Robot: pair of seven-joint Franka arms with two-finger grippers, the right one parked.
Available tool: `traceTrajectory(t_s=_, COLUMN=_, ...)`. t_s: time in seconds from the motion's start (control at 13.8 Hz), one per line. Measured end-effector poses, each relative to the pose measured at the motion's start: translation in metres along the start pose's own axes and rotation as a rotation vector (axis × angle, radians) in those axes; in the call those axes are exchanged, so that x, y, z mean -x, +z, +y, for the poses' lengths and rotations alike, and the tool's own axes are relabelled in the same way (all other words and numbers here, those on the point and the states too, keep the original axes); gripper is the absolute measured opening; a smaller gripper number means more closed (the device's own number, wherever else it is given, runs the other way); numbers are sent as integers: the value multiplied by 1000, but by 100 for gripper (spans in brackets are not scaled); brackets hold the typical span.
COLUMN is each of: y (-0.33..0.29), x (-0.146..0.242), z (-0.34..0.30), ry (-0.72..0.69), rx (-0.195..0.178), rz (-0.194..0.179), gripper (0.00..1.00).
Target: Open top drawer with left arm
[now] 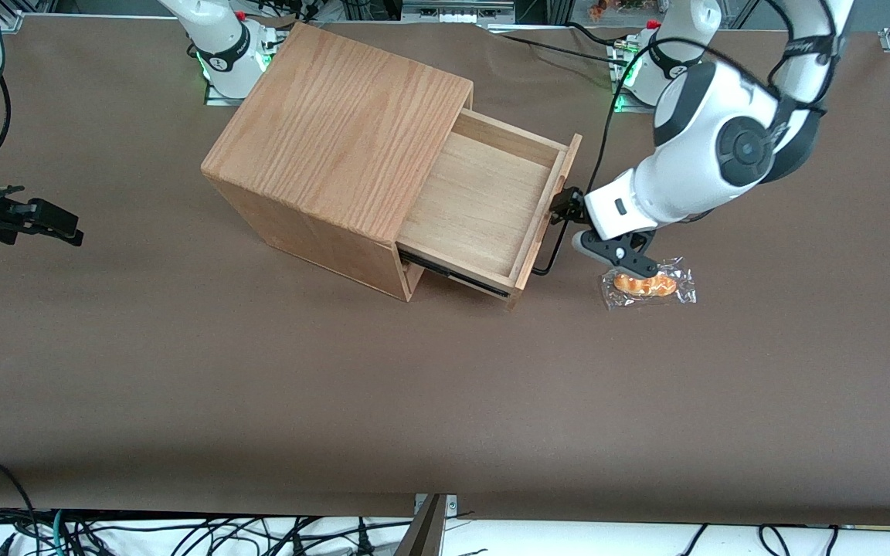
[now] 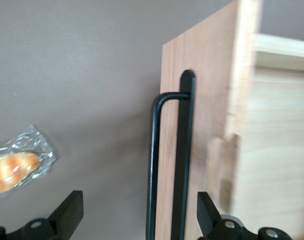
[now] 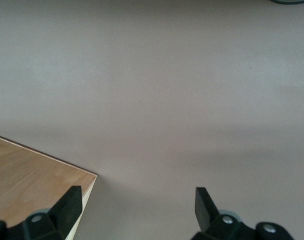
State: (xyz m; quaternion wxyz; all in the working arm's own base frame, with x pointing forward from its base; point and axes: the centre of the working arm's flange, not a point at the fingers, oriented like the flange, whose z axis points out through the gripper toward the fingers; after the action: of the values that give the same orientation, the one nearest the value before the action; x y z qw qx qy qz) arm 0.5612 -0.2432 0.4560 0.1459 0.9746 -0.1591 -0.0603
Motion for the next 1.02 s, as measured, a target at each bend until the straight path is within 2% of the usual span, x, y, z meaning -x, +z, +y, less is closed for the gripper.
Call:
traceTrajectory(t_s=0.15, y=-48, x=11, z=-12, ry=-21, rx=-24, rz=34, gripper=100)
traceTrajectory(t_s=0.22, y=-72, x=18, z=-25, ry=-40, rx=-56, rz=62, gripper=100)
traceTrajectory(t_s=0.44, y=-126, x=42, z=-68, ry=-96, rx=-174, rz=132, gripper=100)
traceTrajectory(t_s=0.58, y=-150, x=55, z=-97, ry=-132, rx=-261, rz=154, gripper=100)
traceTrajectory(t_s=0.65, y=-160, x=64, z=-112, ry=-155, rx=-301, rz=151, gripper=100)
traceTrajectory(t_s=0.8, y=-176, x=78, z=-135, ry=-202, rx=-322, rz=147, gripper=100)
traceTrajectory(t_s=1.02, y=-198, x=88, z=-145, ry=-237, rx=-318, rz=131, gripper=100)
